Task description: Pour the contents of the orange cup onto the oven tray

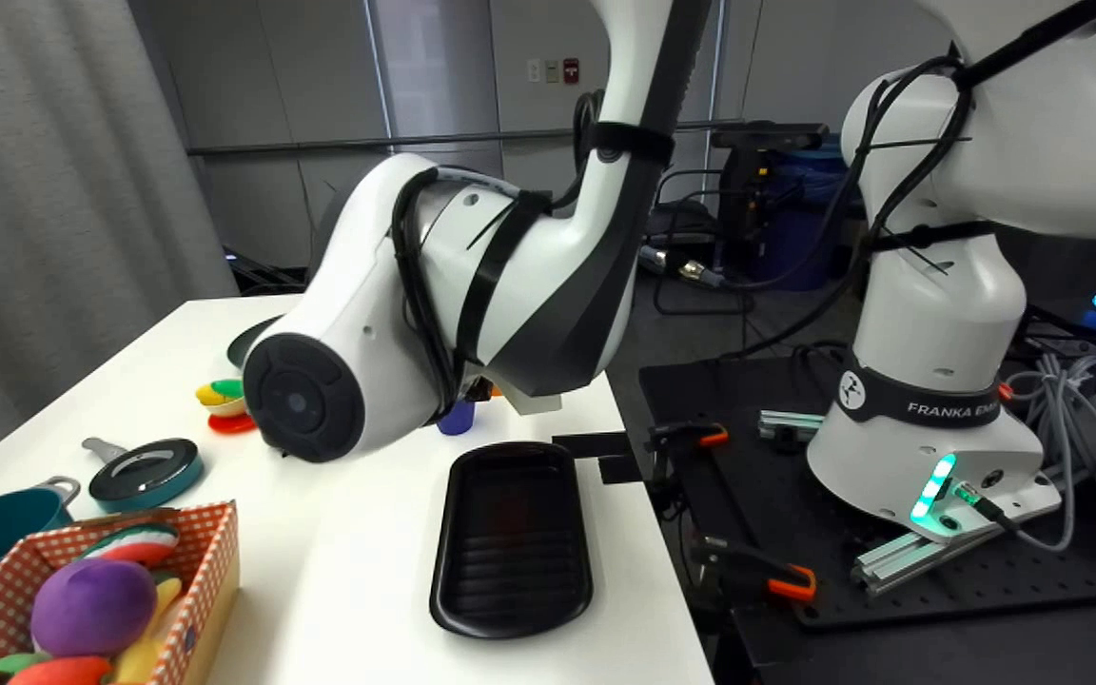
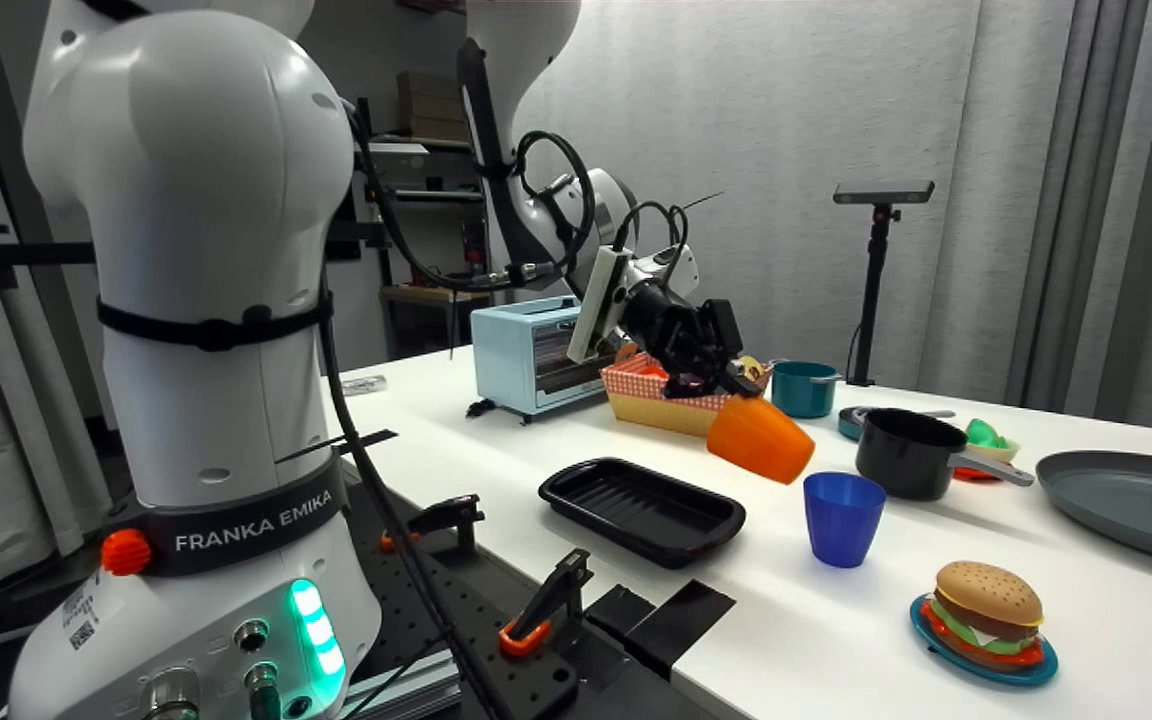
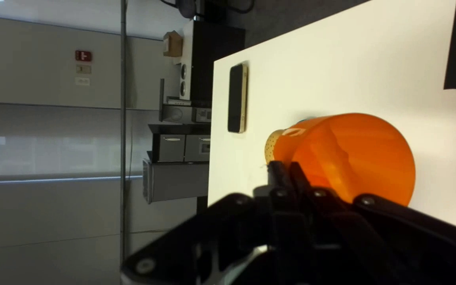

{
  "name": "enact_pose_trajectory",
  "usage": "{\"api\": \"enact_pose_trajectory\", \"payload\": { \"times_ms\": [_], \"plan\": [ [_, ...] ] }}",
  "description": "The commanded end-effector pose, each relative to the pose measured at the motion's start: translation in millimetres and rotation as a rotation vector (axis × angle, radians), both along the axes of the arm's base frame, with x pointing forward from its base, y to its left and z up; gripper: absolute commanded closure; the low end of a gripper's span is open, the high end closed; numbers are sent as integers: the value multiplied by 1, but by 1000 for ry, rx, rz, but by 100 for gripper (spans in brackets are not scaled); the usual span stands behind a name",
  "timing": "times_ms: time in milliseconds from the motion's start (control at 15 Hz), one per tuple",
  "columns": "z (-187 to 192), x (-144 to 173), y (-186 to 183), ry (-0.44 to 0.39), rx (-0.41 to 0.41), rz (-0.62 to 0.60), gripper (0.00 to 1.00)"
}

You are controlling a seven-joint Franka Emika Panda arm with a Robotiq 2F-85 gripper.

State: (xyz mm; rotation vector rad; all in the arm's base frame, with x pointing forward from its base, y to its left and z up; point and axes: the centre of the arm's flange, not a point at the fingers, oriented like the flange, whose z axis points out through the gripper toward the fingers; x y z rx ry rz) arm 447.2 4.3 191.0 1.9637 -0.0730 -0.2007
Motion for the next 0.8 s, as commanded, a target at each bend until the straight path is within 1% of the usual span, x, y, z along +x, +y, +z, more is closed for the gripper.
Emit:
{"api": "enact_pose_trajectory", "payload": {
  "times_ms": [0,467,733],
  "plan": [
    [-4,11,9,31,-133,1,99],
    [0,14,15,104,-312,-28,99],
    [0,15,17,124,-365,-31,99]
  ]
}}
